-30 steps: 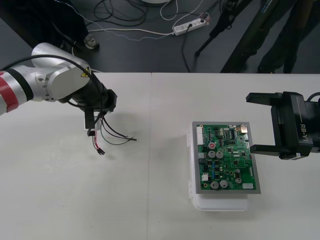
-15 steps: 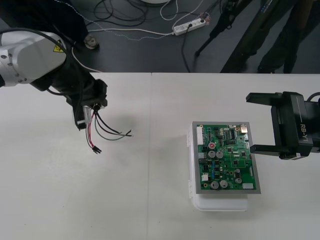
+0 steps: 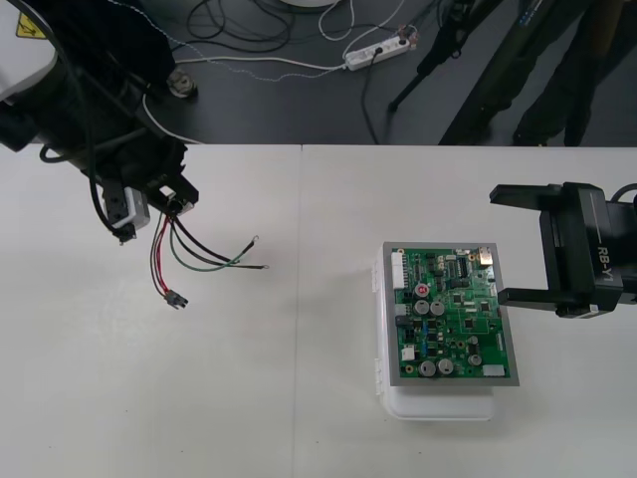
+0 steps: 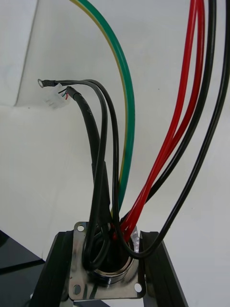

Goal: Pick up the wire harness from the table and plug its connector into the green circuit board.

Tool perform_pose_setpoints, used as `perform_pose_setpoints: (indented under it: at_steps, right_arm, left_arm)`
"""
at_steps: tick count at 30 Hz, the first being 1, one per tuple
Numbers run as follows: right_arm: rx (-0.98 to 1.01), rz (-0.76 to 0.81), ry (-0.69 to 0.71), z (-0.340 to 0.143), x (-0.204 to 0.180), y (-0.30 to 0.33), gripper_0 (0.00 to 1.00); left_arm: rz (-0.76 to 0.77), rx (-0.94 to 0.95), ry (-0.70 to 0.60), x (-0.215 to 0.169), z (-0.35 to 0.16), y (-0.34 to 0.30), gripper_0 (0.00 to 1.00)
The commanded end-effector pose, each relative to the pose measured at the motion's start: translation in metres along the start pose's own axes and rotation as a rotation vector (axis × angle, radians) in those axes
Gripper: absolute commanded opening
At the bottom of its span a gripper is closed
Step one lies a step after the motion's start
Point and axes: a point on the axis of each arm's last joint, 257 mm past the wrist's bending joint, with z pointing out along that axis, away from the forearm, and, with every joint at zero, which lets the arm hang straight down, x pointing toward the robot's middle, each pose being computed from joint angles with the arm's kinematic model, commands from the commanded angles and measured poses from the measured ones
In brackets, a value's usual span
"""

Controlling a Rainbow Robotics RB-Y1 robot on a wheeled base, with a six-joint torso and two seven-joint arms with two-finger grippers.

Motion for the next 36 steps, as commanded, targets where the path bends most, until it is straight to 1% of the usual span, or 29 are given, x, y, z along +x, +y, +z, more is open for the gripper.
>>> perform_pose_setpoints:
  at_steps: [1,3,7,17,29,36]
  right_arm:
    - [-0.038,-0.085,0.033,0.002,-0.007,0.002,1.0]
    - [-0.038,-0.084,0.033,0.002,-0.007,0.002,1.0]
    - [-0.038,-0.082,0.033,0.002,-0.007,0.002,1.0]
    - [-0.038,-0.071,0.035,0.002,-0.006,0.002,1.0]
    - [-0.039,-0.066,0.034,0.003,-0.007,0.001,1.0]
    - [-0.038,-0.06,0.034,0.003,-0.007,0.001,1.0]
  left_arm:
    - [-0.203,-0.004,-0.102,-0.031,-0.044,-0.009,0.0]
    - [-0.221,-0.011,-0.114,-0.037,-0.05,-0.007,0.0]
    - [-0.291,-0.08,-0.092,-0.036,-0.062,0.004,0.0]
    - [-0.465,-0.182,-0.11,-0.053,-0.069,0.009,0.0]
    - [-0.722,-0.274,-0.219,-0.09,-0.059,0.006,0.0]
    - [-0.824,-0.318,-0.28,-0.111,-0.051,0.01,0.0]
